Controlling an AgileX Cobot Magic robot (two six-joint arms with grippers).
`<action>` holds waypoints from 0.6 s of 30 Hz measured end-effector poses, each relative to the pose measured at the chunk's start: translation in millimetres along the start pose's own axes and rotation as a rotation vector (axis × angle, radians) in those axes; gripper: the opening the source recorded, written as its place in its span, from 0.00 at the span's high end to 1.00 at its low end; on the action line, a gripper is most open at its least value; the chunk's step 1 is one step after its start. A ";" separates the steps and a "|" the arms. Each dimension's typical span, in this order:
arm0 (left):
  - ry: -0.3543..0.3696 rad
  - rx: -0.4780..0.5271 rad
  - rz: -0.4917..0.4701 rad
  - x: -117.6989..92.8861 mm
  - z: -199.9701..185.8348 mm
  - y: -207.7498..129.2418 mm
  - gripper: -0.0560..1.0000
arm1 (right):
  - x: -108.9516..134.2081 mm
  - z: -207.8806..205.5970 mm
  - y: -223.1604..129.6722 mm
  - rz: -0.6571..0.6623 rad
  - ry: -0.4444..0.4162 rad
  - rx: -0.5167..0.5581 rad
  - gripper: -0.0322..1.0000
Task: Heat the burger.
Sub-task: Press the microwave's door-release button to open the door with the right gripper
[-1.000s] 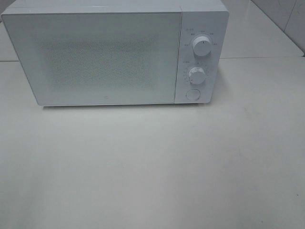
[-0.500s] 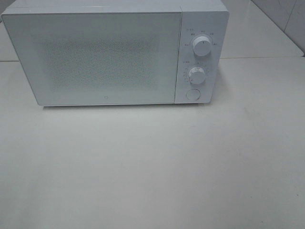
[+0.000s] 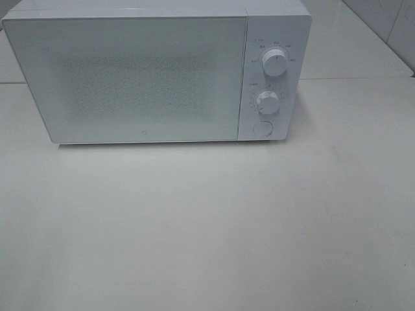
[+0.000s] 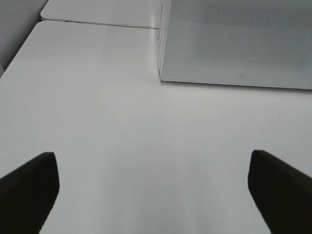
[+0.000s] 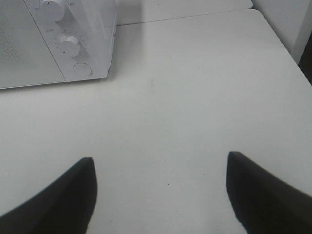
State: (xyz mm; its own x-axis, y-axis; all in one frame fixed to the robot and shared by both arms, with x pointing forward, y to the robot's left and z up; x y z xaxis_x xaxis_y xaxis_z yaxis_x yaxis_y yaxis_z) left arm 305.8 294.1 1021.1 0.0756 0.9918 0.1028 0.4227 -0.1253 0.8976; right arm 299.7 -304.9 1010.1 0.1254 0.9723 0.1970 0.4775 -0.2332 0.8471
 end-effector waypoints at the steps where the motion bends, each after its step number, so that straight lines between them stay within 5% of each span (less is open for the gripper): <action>1: 0.000 0.000 0.000 0.0 0.0 0.0 0.03 | -0.1 0.2 -0.3 0.000 0.000 0.001 0.28; 18: 0.000 0.000 0.000 0.0 0.0 0.0 0.03 | 2.3 -1.9 2.4 0.005 0.013 -0.010 0.28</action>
State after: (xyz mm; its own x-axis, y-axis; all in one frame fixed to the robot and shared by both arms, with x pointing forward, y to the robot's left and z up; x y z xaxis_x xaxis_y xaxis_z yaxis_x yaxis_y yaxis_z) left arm 305.8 294.1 1021.1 0.0756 0.9918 0.1028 0.4227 -0.1253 0.8976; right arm 299.5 -303.2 1013.5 0.1166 0.9712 0.2078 0.4684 -0.2383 0.8508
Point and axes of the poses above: a point on each arm's last joint axis where the gripper is mounted, z pointing out along that axis toward the gripper, x along the wrist's bending axis when the last joint is at zero, y = z × x, the point moved 8 cm from there along z, pointing out along that axis toward the gripper, and after that the axes turned 10 degrees about z, right-handed, at the moved point
